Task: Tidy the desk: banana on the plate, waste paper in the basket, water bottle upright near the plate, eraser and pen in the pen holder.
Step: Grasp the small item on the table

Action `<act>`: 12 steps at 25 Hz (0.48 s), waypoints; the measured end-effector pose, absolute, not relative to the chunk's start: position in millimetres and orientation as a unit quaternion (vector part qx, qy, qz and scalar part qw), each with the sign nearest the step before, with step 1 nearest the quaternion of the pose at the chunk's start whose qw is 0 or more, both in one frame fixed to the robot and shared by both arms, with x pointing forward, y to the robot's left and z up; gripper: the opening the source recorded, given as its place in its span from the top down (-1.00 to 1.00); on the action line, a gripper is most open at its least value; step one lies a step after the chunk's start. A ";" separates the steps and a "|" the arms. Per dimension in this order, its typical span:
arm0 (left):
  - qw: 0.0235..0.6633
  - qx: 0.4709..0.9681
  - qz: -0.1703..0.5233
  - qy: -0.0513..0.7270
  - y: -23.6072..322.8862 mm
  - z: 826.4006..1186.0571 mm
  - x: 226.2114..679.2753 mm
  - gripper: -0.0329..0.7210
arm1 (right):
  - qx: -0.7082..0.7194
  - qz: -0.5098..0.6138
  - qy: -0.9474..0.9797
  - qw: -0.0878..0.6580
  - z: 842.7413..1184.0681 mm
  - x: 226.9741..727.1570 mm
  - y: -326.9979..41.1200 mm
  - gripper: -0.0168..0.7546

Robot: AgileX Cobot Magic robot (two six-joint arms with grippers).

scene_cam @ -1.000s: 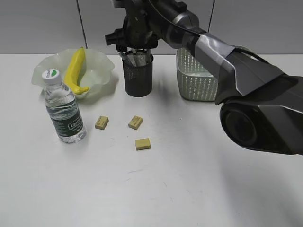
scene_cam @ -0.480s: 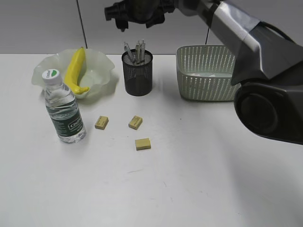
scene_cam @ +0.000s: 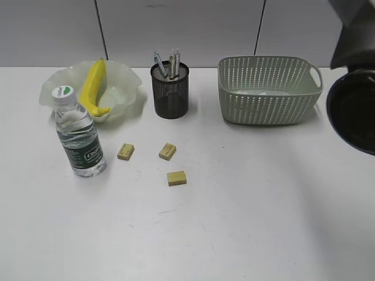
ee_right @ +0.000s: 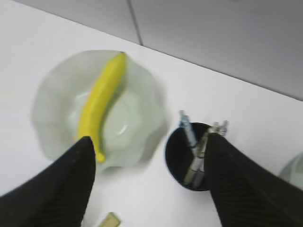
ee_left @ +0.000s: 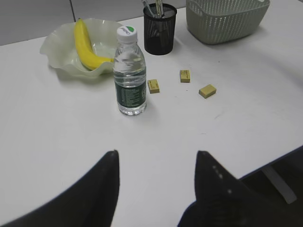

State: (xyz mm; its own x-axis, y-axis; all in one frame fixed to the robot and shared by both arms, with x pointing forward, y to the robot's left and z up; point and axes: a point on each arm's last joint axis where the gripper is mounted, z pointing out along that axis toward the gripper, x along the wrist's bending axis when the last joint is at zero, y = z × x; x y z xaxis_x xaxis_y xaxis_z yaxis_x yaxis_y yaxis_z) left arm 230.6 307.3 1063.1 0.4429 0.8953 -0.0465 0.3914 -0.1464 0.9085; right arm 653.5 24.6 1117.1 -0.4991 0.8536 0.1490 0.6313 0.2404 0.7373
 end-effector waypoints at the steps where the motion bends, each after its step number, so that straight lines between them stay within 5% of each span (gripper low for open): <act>1: 0.469 0.708 0.268 0.454 307.3 1063.1 230.6 -0.11 | 0.472 0.398 0.774 0.138 1127.3 648.0 24.4 -0.50; 12: 0.469 0.708 0.268 0.454 307.3 1063.1 230.6 -0.11 | 0.442 0.406 0.780 0.176 1194.1 609.8 -1.2 -0.50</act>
